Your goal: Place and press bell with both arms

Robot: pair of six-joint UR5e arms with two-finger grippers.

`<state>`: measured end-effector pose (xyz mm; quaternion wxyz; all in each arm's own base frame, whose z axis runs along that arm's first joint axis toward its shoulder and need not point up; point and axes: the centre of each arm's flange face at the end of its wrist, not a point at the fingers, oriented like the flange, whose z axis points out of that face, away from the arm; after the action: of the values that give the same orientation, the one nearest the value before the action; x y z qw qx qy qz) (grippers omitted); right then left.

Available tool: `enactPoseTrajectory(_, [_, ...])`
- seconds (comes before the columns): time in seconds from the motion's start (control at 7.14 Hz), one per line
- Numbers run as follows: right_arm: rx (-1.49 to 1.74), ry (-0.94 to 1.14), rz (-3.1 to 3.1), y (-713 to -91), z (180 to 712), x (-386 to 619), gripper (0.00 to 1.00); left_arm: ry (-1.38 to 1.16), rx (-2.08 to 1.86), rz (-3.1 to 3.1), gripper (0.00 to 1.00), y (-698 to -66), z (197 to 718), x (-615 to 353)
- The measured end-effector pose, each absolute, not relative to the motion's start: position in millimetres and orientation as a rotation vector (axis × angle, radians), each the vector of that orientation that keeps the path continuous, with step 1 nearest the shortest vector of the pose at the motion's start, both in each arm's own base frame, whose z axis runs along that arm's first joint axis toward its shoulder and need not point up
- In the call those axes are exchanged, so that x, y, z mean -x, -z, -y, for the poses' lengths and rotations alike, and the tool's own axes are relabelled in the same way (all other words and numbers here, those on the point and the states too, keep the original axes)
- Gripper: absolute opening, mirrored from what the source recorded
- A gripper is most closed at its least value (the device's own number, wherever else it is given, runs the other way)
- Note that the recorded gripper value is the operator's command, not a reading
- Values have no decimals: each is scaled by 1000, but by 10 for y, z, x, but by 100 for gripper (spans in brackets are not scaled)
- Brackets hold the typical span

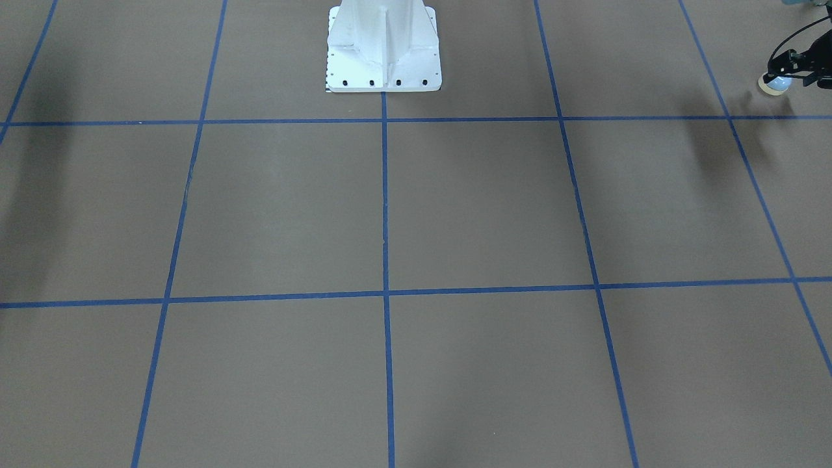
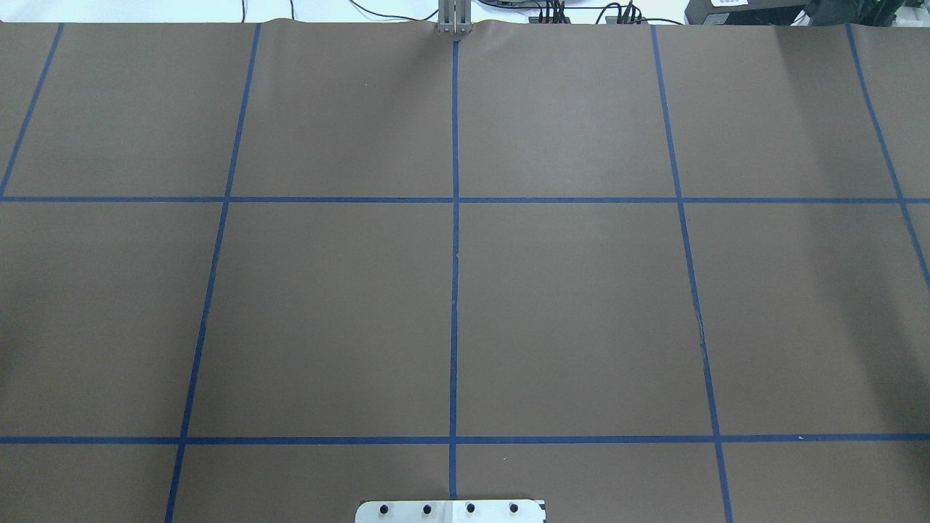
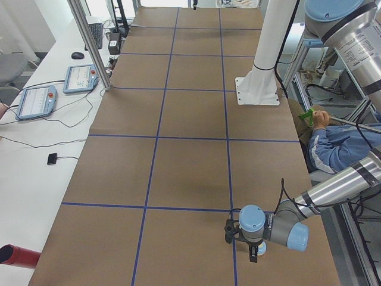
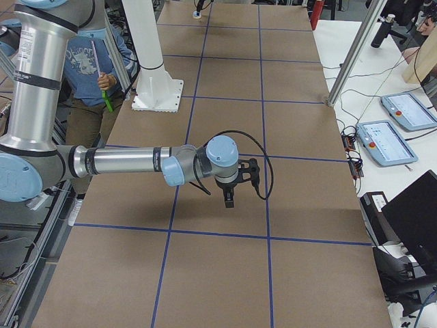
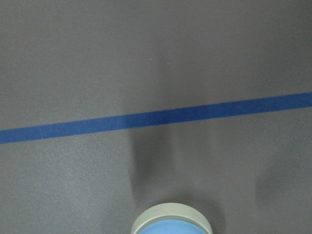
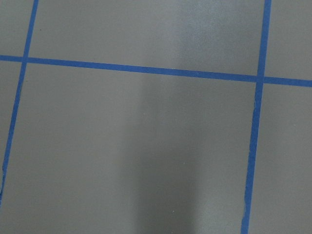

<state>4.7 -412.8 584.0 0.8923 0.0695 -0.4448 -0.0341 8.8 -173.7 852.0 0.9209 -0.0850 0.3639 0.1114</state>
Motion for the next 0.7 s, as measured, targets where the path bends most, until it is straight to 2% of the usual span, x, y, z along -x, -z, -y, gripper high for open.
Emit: enactPoseTrajectory(0.7, [-142,76,924,-5823,4118,-14,100,-257,220,-785,100,-8586,1774,-218])
